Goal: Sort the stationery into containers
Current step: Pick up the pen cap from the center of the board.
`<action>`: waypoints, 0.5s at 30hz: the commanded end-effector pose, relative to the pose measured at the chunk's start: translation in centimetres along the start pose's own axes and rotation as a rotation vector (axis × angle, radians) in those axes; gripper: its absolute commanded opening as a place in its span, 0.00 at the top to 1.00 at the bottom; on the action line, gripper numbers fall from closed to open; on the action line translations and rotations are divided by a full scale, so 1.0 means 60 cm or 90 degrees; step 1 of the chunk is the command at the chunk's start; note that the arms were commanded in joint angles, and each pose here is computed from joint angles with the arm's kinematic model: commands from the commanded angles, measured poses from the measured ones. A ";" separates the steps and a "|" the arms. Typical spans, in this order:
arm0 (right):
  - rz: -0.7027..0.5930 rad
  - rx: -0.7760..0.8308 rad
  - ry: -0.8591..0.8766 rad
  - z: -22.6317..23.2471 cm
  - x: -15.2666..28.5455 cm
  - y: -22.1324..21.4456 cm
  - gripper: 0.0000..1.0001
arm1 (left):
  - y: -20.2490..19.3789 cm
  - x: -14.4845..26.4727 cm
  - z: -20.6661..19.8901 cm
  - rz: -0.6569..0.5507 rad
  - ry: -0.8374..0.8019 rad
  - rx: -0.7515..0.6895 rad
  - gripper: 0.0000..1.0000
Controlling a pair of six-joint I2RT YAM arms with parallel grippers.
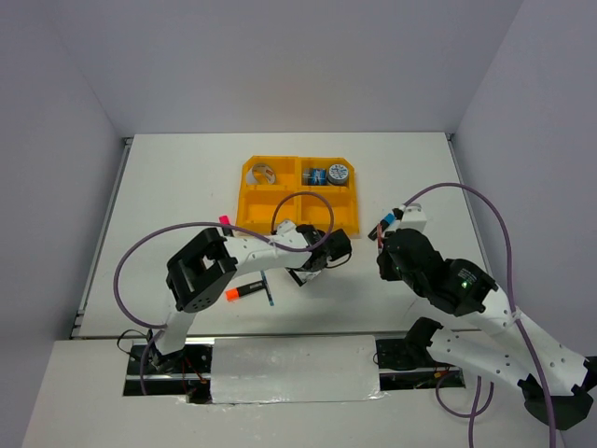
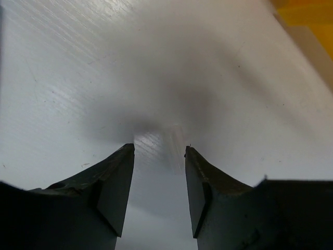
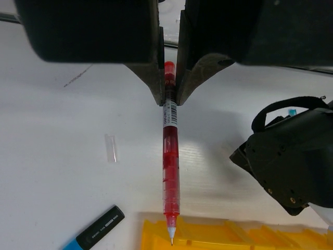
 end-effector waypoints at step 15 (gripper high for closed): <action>-0.028 -0.010 0.024 0.004 0.008 0.013 1.00 | -0.021 -0.026 -0.014 0.045 0.015 -0.019 0.52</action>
Point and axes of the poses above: each gripper's point midway between its finger pads, its own x axis back along the fingers, its own z axis along the line the jaws close on, y = z × x, the point moved 2 cm from there along x, back along the fingers, and after that the axes turned 5 degrees about -x, right-handed, at the moved point
